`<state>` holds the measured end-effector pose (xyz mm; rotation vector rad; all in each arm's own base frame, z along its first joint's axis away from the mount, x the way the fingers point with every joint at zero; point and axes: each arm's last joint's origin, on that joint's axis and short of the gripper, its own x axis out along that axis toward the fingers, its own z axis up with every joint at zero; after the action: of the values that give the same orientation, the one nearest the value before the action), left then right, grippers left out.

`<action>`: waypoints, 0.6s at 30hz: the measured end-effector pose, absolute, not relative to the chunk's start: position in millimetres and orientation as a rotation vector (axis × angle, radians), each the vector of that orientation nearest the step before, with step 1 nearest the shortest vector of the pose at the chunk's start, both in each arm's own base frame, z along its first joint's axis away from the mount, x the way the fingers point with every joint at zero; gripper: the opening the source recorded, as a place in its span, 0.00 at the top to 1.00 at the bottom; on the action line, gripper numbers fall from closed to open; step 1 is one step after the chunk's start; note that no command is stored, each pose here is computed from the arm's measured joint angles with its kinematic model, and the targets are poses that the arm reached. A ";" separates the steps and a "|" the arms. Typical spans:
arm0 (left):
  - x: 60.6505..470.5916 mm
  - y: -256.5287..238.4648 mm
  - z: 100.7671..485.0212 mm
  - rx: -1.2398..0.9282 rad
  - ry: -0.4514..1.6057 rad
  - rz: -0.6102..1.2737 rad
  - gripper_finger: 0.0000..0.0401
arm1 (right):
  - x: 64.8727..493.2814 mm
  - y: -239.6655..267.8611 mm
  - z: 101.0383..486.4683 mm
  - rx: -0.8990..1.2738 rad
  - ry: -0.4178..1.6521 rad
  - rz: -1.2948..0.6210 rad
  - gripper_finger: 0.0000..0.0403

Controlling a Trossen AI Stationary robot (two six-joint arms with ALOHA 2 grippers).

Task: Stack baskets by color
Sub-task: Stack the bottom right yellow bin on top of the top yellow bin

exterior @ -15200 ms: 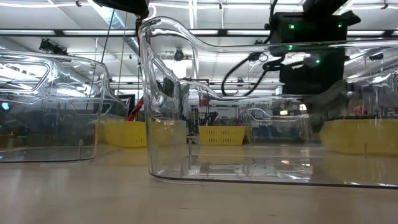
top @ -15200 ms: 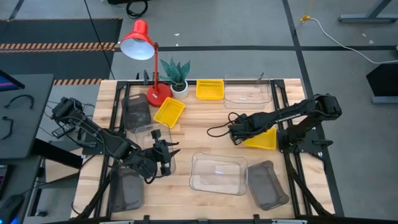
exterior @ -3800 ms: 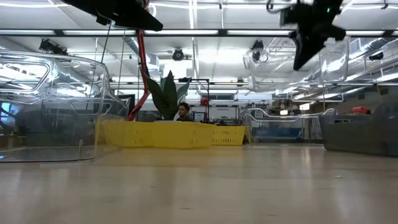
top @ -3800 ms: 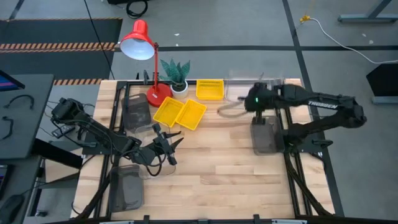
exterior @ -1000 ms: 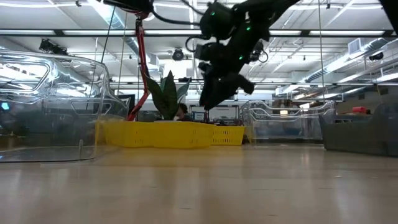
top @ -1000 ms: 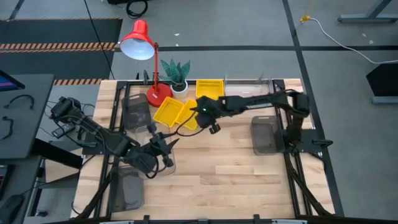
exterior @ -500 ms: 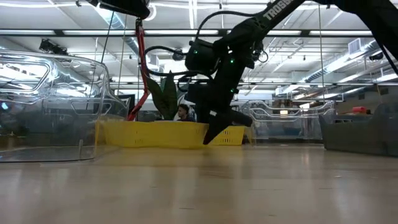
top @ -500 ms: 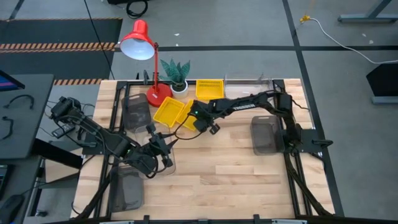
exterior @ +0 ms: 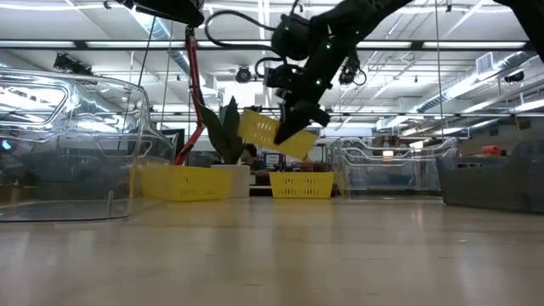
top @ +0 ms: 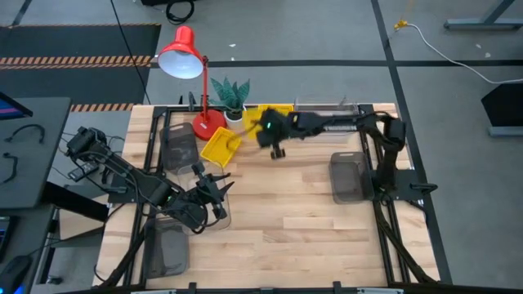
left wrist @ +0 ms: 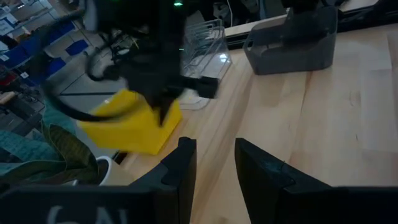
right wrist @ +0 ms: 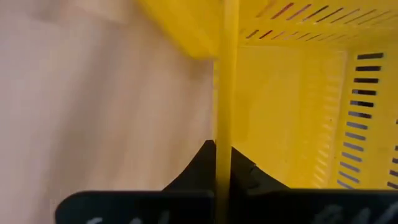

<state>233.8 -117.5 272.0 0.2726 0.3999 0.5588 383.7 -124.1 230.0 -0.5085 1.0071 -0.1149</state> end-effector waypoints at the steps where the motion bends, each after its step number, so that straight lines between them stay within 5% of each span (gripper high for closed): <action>1: 233.8 -117.5 272.0 0.272 0.400 0.559 0.71 | 380.3 -134.0 231.5 -0.470 1.004 -0.157 0.99; 8: 233.9 -117.5 272.1 0.272 0.399 0.559 0.71 | 357.6 -189.7 221.6 -0.254 1.020 -0.256 0.99; 18: 234.6 -116.3 272.1 0.270 0.399 0.564 0.71 | 352.7 -202.4 207.7 -0.187 1.063 -0.265 0.97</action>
<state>234.6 -116.3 272.1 0.2696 0.3988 0.5641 352.7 -202.4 207.7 -0.1866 1.0631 -0.2654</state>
